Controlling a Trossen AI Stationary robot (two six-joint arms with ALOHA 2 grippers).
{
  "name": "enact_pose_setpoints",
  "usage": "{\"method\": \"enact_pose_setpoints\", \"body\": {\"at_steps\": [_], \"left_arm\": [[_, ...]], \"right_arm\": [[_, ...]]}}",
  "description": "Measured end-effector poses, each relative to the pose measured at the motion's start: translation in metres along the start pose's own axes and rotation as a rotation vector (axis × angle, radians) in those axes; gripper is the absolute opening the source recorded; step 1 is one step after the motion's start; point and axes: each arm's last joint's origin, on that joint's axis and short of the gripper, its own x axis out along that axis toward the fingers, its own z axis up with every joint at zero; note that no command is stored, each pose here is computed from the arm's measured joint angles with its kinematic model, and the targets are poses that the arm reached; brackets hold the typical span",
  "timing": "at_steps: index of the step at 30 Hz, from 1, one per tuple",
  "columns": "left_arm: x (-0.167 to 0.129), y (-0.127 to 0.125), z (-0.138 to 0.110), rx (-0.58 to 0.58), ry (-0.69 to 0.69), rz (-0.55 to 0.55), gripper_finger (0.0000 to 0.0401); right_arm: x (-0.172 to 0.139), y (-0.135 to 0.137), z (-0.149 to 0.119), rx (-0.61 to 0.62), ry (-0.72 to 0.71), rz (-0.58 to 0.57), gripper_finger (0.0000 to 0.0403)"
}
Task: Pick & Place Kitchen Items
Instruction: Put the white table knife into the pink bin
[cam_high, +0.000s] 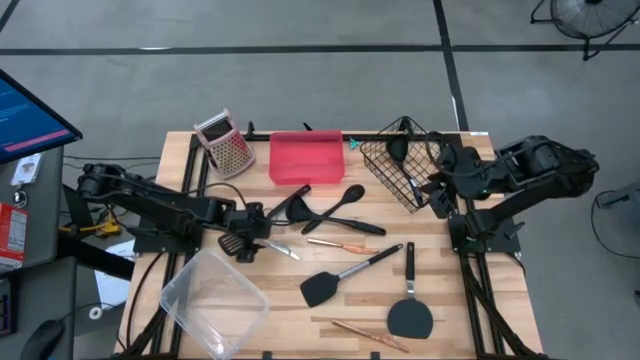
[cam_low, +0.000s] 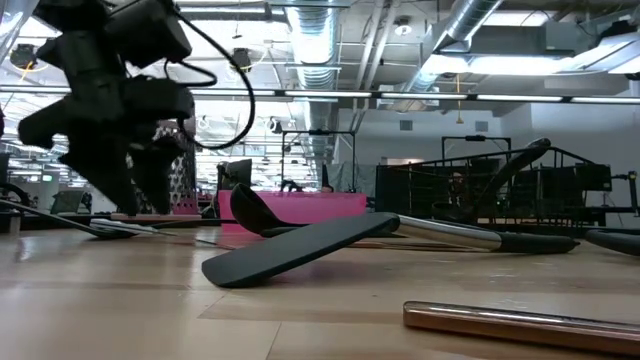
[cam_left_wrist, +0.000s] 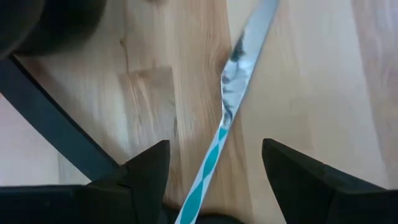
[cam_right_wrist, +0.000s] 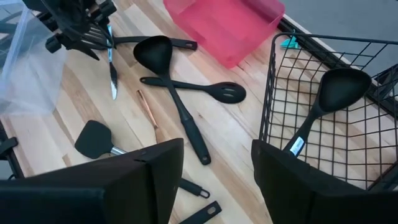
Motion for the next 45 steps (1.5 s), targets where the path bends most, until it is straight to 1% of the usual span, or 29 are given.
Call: {"method": "enact_pose_setpoints", "body": {"at_steps": [2,6,10,13,17,19,22,30,32,37,41,45], "left_arm": [[0.003,0.002,-0.004,0.006,0.002,0.002,0.0236],[0.007,0.009,-0.012,-0.019,0.01,-0.017,0.0232],[0.01,0.014,-0.017,0.003,0.021,-0.043,0.0226],[0.014,0.014,-0.018,0.012,0.013,-0.059,0.0216],[0.024,0.013,-0.019,0.018,0.051,-0.069,0.0194],[0.027,0.013,-0.02,0.015,0.076,-0.074,0.0177],[0.028,0.013,-0.02,0.012,0.074,-0.075,0.0145],[0.021,0.013,-0.02,0.012,0.041,-0.069,0.0033],[0.02,0.013,-0.02,-0.001,0.042,-0.075,0.0012],[0.02,0.013,-0.019,-0.064,0.042,-0.074,0.0011],[0.015,0.013,-0.013,-0.079,0.025,-0.08,0.0006],[0.001,0.015,0.002,-0.117,-0.081,-0.076,0.0008]], "right_arm": [[0.001,0.001,0.0,-0.001,0.001,-0.002,0.019],[0.003,0.003,0.001,-0.003,0.004,-0.005,0.0189],[0.003,0.003,0.001,-0.003,0.005,-0.005,0.0188],[0.003,0.004,0.001,-0.001,0.005,-0.005,0.0188],[0.003,0.003,0.001,0.022,0.005,-0.005,0.0188],[0.003,0.003,0.001,0.023,0.004,-0.005,0.0188],[0.003,0.003,0.001,0.022,0.005,-0.005,0.0188],[0.003,0.003,0.001,0.022,0.004,-0.005,0.0188],[0.003,0.003,0.001,0.019,0.005,-0.005,0.0188],[0.003,0.003,0.001,0.014,0.005,-0.005,0.0188],[0.003,0.003,0.001,0.012,0.005,-0.004,0.0188],[0.003,0.003,0.001,0.012,0.005,-0.004,0.0188]]}}
